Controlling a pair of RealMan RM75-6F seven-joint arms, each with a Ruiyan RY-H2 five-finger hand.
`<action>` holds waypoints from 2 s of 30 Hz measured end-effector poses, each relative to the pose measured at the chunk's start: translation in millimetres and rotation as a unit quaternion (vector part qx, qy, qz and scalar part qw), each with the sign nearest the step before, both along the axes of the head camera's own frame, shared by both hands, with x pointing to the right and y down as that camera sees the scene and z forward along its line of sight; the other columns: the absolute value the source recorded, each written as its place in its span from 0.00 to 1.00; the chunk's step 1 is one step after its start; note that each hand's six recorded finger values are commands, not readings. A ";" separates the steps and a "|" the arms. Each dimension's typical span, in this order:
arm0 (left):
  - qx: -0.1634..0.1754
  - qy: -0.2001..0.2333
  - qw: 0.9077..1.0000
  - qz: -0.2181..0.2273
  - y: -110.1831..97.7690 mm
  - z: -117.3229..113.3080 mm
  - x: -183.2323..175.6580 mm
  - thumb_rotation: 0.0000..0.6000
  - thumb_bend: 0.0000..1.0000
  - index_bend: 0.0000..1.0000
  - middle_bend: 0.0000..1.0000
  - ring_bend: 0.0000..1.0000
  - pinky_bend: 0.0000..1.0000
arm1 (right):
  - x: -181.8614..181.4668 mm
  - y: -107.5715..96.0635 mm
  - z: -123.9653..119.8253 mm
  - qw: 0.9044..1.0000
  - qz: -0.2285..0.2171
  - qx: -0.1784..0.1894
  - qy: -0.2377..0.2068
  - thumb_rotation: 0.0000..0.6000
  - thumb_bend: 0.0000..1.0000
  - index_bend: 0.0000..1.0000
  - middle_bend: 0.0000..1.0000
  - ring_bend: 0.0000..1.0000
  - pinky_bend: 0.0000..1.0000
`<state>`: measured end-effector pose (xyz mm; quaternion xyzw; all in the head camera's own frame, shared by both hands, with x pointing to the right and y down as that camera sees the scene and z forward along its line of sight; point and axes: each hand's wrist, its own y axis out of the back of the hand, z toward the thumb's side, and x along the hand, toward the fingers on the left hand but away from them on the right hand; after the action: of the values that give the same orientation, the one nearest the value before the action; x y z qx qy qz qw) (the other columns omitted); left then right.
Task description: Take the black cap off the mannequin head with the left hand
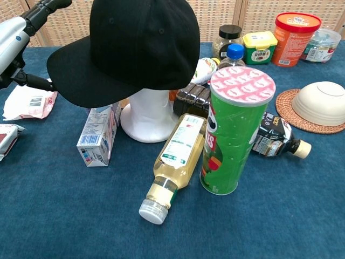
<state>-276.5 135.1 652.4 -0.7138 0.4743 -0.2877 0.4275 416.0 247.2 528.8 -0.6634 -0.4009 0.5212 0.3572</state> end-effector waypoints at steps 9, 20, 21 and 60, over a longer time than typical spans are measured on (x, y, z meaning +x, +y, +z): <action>0.012 0.013 1.000 -0.001 0.8 -0.9 0.3 1.00 0.37 0.16 0.05 0.00 0.02 | -1.2 1.4 -0.3 1.000 -0.003 0.000 -0.003 1.00 0.12 0.17 0.00 0.00 0.00; 0.036 0.019 0.999 -0.008 2.4 -2.5 -9.5 1.00 0.43 0.59 0.39 0.28 0.41 | -2.1 2.1 0.0 1.000 -0.005 -0.002 -0.004 1.00 0.12 0.17 0.00 0.00 0.00; 0.040 0.020 0.999 -0.010 2.1 -2.6 -10.1 1.00 0.43 0.59 0.39 0.30 0.42 | -2.2 2.3 0.1 1.000 -0.005 -0.002 -0.004 1.00 0.12 0.17 0.00 0.00 0.00; 0.200 0.067 0.977 -0.017 -68.5 -69.9 50.6 1.00 0.45 0.82 0.60 0.47 0.59 | 0.7 1.2 -0.1 1.000 0.000 -0.003 -0.008 1.00 0.12 0.17 0.00 0.00 0.00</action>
<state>-225.9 66.7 582.5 -0.6237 0.5615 -0.1460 0.5238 416.6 248.4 528.7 -0.6689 -0.4019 0.5169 0.3520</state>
